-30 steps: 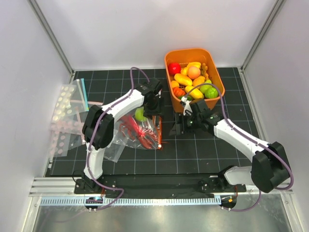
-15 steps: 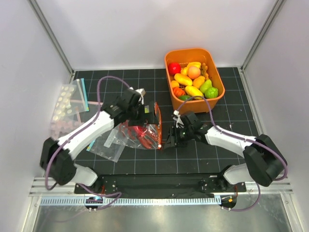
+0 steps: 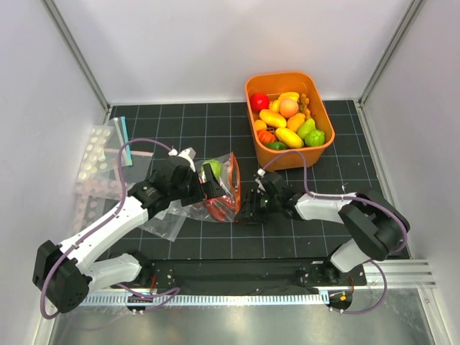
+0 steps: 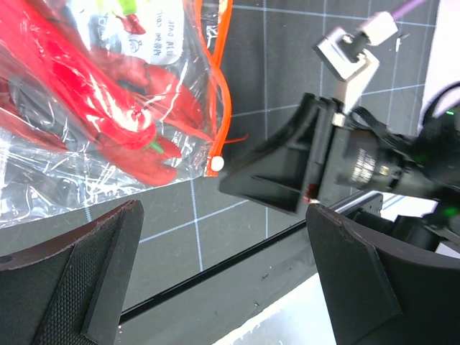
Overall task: Place the food in the zip-top bag and seal the zipper
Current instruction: Move the bin to the center of the board.
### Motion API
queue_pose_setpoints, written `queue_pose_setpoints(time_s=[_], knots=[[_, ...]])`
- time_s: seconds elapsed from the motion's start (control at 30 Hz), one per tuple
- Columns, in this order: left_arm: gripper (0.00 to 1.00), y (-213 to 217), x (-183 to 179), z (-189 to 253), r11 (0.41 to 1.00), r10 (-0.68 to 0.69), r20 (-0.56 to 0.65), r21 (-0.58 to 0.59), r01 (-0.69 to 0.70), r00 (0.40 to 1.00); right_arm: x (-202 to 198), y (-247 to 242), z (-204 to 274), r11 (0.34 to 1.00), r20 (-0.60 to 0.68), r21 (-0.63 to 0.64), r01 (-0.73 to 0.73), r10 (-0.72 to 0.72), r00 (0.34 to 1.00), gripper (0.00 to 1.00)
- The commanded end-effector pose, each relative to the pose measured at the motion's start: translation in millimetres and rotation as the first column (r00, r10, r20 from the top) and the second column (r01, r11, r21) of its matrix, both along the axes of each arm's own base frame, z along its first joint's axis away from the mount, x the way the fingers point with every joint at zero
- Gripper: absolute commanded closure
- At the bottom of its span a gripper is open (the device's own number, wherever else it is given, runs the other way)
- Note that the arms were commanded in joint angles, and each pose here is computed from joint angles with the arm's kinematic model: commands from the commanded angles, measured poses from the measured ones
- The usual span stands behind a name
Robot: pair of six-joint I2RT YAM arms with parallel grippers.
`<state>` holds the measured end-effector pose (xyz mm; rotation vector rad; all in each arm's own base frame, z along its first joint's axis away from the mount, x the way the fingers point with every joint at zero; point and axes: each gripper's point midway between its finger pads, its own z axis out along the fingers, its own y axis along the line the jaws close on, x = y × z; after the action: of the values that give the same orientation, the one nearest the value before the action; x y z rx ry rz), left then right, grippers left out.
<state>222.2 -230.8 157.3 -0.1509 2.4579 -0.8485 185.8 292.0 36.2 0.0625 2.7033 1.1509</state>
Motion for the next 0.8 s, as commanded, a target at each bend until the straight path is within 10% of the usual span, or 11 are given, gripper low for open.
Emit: queue_pose_setpoints(time_s=[0.0,0.77], knots=[[0.00,-5,3,20,0.998,-0.013,0.063,-0.053,0.017,0.998,23,17,12,0.994,0.048,0.075,0.078,-0.081,0.996,0.51],[0.02,-10,-9,5,0.994,-0.097,0.021,-0.042,0.098,0.995,40,29,22,0.990,0.113,0.104,0.099,-0.110,0.987,0.86]])
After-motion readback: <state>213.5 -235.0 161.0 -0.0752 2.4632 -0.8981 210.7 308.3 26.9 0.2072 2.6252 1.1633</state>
